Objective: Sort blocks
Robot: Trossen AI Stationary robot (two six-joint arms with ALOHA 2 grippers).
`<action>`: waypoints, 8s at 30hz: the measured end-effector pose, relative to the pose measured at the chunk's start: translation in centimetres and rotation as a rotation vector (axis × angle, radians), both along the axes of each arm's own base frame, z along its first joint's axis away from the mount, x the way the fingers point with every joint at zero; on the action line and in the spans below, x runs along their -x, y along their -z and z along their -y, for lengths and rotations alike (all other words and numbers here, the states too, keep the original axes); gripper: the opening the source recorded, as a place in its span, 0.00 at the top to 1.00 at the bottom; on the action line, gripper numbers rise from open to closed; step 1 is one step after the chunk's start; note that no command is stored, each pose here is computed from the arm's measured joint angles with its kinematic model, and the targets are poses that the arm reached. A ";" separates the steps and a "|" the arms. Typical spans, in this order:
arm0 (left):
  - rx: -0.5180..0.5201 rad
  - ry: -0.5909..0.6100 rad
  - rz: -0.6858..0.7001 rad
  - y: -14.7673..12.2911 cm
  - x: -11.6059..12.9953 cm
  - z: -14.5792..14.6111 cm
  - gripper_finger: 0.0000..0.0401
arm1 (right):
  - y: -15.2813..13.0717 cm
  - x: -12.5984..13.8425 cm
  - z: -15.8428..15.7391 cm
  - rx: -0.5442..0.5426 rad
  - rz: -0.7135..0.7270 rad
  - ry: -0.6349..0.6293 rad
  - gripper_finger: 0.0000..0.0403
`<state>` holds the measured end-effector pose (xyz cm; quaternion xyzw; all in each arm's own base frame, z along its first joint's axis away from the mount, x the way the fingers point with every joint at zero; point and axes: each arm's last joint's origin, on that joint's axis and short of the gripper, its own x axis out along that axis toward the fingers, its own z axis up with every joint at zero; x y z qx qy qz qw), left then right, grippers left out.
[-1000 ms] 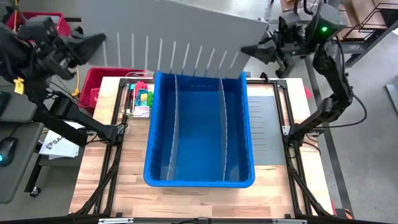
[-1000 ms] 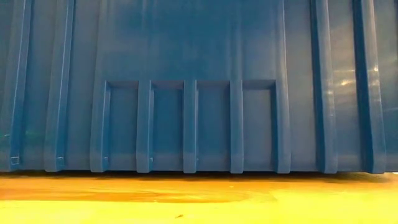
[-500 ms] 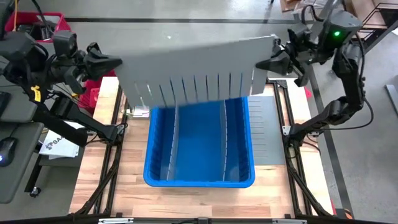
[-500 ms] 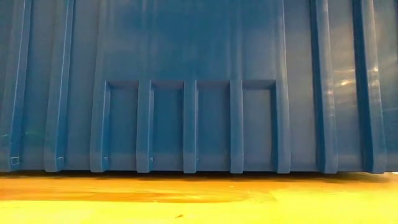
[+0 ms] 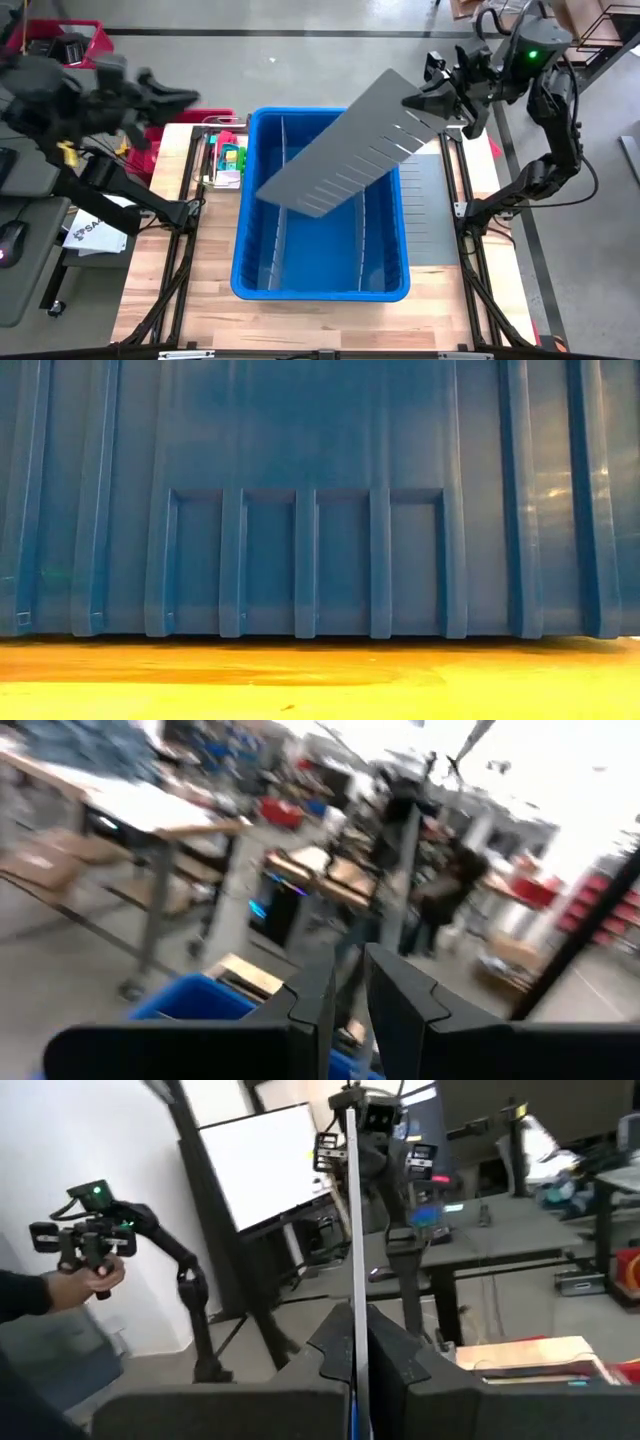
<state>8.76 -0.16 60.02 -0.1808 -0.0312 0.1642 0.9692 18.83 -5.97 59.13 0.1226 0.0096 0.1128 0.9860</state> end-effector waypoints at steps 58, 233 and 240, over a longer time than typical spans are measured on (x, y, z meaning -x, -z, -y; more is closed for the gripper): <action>-0.301 0.003 -0.116 0.1 -4.8 -0.8 0.57 | -5.2 1.9 0.3 0.159 0.542 0.161 1.00; -0.312 0.246 -1.031 21.0 -4.6 -14.8 1.00 | 17.0 -8.7 9.9 0.163 -1.055 0.660 1.00; -0.295 0.254 -1.035 21.1 -4.5 -14.7 1.00 | 18.5 -10.0 11.3 0.178 -1.095 0.655 1.00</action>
